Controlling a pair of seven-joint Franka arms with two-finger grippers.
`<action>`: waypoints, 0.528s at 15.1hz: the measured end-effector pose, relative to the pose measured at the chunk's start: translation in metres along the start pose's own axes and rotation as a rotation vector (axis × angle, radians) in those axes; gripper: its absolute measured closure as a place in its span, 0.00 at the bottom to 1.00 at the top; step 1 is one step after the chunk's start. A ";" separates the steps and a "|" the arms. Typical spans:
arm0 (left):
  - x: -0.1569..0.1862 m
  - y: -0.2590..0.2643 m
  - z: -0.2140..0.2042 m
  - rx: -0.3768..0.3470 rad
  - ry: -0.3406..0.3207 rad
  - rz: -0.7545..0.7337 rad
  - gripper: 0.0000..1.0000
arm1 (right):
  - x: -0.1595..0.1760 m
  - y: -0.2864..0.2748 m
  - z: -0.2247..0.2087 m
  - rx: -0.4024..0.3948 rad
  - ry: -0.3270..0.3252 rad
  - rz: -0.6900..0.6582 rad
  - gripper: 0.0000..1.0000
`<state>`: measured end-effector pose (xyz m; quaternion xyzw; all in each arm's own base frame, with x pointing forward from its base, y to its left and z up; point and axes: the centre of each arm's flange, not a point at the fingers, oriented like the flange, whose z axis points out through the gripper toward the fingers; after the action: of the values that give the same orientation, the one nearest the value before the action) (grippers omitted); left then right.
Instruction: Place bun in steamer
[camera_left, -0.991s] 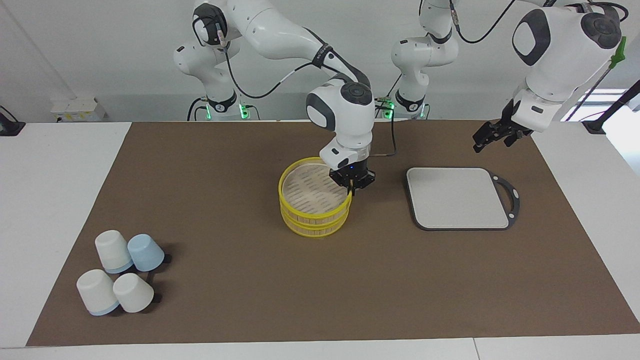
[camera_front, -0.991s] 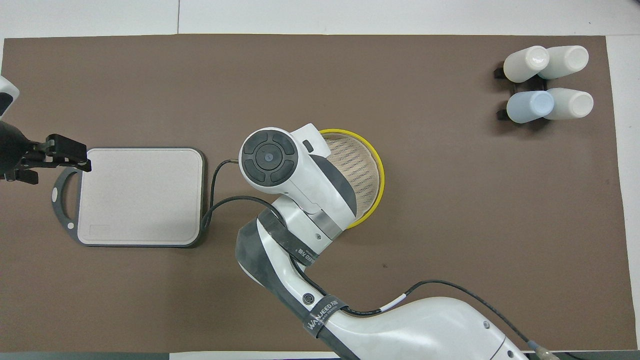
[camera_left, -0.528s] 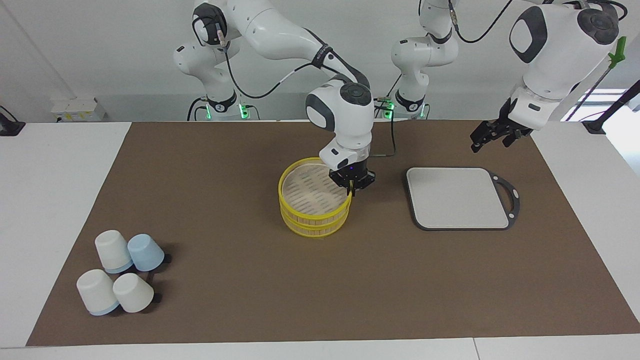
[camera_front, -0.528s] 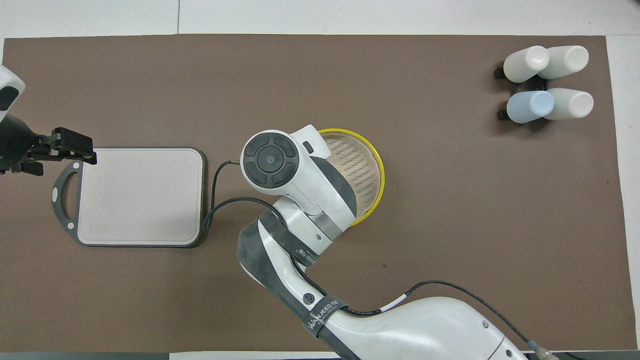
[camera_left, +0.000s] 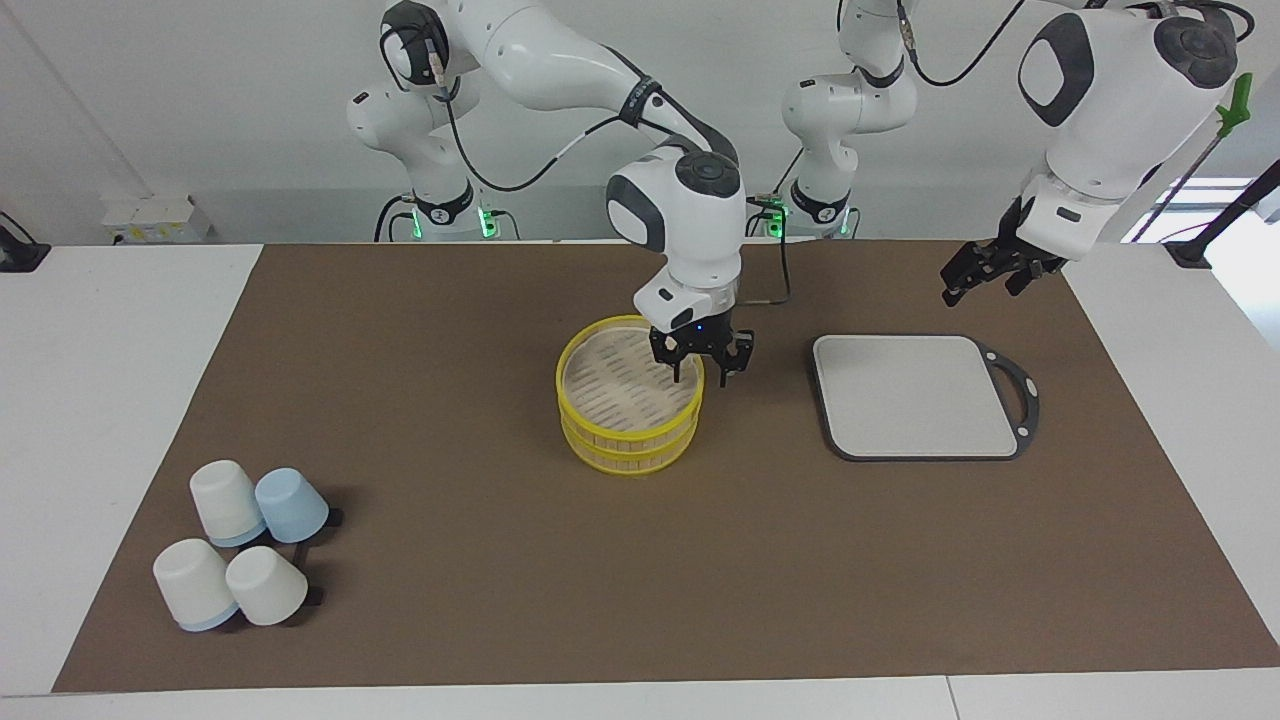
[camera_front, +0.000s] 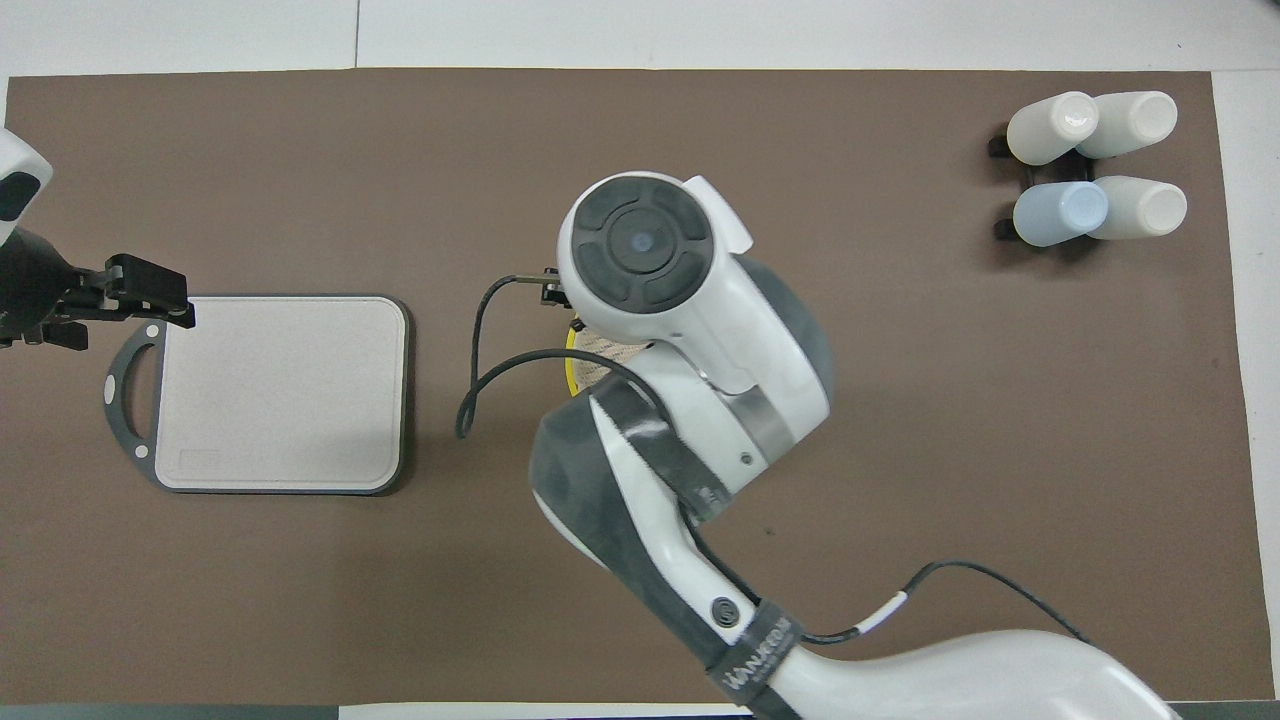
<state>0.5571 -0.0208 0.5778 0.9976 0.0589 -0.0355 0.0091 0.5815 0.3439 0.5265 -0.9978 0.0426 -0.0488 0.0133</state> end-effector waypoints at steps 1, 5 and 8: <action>0.000 -0.001 0.000 0.000 0.000 -0.002 0.00 | 0.009 0.029 -0.015 -0.013 -0.014 -0.040 0.00; 0.001 -0.003 0.000 0.000 0.000 -0.006 0.00 | 0.036 0.143 -0.055 -0.044 -0.077 -0.210 0.00; 0.001 -0.003 0.000 0.000 0.000 -0.006 0.00 | 0.040 0.217 -0.069 -0.056 -0.141 -0.215 0.00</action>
<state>0.5573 -0.0175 0.5778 0.9974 0.0619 -0.0353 0.0092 0.5960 0.1228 0.5922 -0.9976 -0.0644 0.0215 -0.0169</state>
